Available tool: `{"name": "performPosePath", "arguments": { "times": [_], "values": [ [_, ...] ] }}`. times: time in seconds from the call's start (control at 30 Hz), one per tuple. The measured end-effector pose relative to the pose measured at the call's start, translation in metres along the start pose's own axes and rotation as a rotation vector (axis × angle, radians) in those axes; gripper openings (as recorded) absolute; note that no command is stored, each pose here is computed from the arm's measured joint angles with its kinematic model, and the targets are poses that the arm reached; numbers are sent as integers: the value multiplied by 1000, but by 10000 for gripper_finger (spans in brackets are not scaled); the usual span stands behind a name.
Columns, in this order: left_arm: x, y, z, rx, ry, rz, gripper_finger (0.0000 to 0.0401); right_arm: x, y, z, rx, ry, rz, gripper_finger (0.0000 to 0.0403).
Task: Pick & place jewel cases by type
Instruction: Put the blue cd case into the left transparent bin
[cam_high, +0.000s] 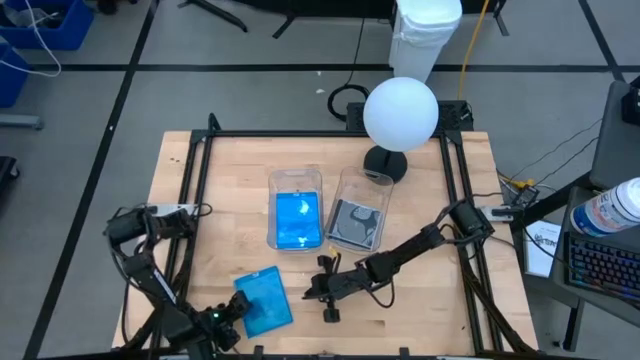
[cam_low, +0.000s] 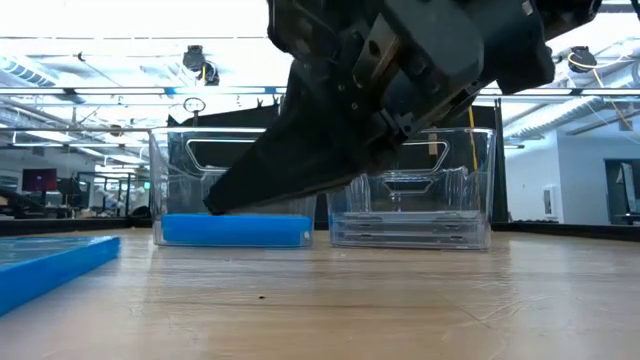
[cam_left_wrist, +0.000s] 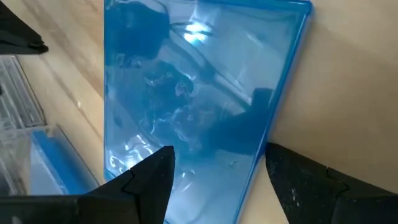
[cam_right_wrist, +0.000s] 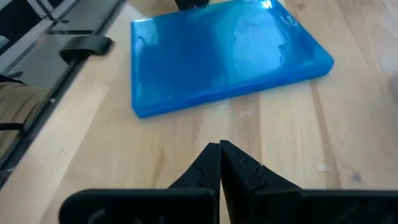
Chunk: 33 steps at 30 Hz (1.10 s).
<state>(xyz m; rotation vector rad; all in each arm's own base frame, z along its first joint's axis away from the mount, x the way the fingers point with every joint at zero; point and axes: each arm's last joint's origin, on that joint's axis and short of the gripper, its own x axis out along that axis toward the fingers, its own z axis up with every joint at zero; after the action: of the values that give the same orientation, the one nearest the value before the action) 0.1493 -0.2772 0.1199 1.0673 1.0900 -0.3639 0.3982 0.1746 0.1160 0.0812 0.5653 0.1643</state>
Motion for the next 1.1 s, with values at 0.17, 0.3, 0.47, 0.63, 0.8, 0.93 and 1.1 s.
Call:
{"name": "performPosePath", "arguments": {
  "times": [0.17,0.3,0.47,0.63,0.8,0.93,1.1],
  "values": [
    [8,13,3,15,8,7,257,5,-15,-10,86,100,-51,0],
    [15,23,5,43,1,17,257,12,-22,-17,109,114,-47,0],
    [28,42,12,35,-21,26,257,22,-25,-22,127,76,1,0],
    [47,53,14,33,1,-9,257,26,-25,-23,125,50,37,0],
    [58,57,18,2,-6,94,257,26,-25,-24,125,49,67,0],
    [62,60,20,-40,-20,220,257,28,-24,-24,120,33,117,0],
    [63,60,18,-77,-10,190,257,28,-24,-25,100,33,116,0]
  ]
}}
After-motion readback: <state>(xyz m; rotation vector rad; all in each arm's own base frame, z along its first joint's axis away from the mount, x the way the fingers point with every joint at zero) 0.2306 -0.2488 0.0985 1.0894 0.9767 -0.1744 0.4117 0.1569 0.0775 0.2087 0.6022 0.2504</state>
